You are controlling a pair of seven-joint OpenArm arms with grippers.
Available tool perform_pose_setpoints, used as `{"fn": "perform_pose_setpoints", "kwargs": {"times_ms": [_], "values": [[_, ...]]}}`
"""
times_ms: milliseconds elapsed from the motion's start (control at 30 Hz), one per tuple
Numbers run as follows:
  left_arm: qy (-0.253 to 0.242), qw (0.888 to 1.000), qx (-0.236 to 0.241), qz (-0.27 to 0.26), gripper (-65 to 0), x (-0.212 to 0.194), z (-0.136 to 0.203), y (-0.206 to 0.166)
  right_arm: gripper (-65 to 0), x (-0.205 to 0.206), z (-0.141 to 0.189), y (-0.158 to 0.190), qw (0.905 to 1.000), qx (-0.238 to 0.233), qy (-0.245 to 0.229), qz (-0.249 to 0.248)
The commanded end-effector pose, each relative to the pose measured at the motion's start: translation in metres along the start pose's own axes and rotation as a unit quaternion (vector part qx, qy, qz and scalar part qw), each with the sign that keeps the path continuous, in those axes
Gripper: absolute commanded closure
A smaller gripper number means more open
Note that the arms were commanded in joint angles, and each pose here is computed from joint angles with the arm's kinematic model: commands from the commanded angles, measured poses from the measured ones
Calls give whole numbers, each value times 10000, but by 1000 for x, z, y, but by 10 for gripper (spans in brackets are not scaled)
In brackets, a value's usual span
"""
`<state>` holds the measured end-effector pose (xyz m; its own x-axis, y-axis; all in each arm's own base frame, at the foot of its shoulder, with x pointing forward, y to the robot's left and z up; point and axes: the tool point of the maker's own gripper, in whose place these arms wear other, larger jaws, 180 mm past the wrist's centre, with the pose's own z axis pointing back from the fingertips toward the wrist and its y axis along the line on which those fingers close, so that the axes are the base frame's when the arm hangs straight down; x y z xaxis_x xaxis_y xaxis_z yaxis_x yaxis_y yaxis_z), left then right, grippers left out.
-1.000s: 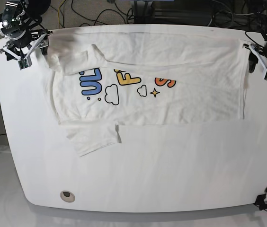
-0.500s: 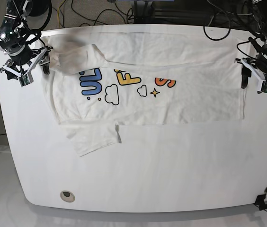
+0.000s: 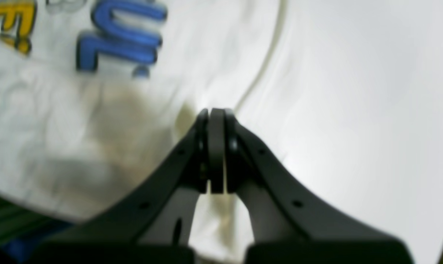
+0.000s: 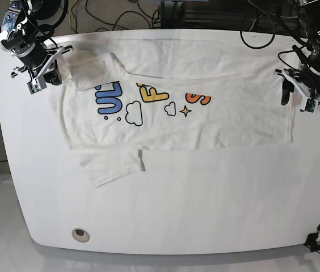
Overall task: Fold the T-shirt properly
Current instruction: 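Open both grippers and lift them off the shirt edge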
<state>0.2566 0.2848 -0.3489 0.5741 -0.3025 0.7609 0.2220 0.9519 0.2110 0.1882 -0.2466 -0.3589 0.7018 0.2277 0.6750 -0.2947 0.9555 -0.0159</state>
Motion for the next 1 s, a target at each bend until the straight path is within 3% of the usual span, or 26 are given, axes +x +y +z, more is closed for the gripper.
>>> {"fn": "perform_pose_setpoints", "kwargs": {"times_ms": [0, 200, 367, 733, 833, 967], "values": [[-261, 9996, 61, -64, -343, 16, 3, 7, 0, -3, 8, 5, 9999, 123, -65, -69], [-275, 9996, 61, -67, -343, 17, 2, 7, 0, -43, 3, 5, 9977, 235, 363, -519], [-266, 9996, 59, -73, -343, 17, 3, 7, 0, -52, -11, -10, 9958, 190, 439, -780], [-202, 9998, 36, -65, -343, 11, 4, 5, 0, -44, -20, -49, 9969, -192, 620, -440], [-210, 9998, 38, -65, -343, 12, 4, 5, 0, -61, -28, -55, 9944, -225, 803, -644], [-210, 9998, 38, -65, -343, 12, 4, 5, 0, -69, -33, -56, 9938, -210, 685, -847]]}}
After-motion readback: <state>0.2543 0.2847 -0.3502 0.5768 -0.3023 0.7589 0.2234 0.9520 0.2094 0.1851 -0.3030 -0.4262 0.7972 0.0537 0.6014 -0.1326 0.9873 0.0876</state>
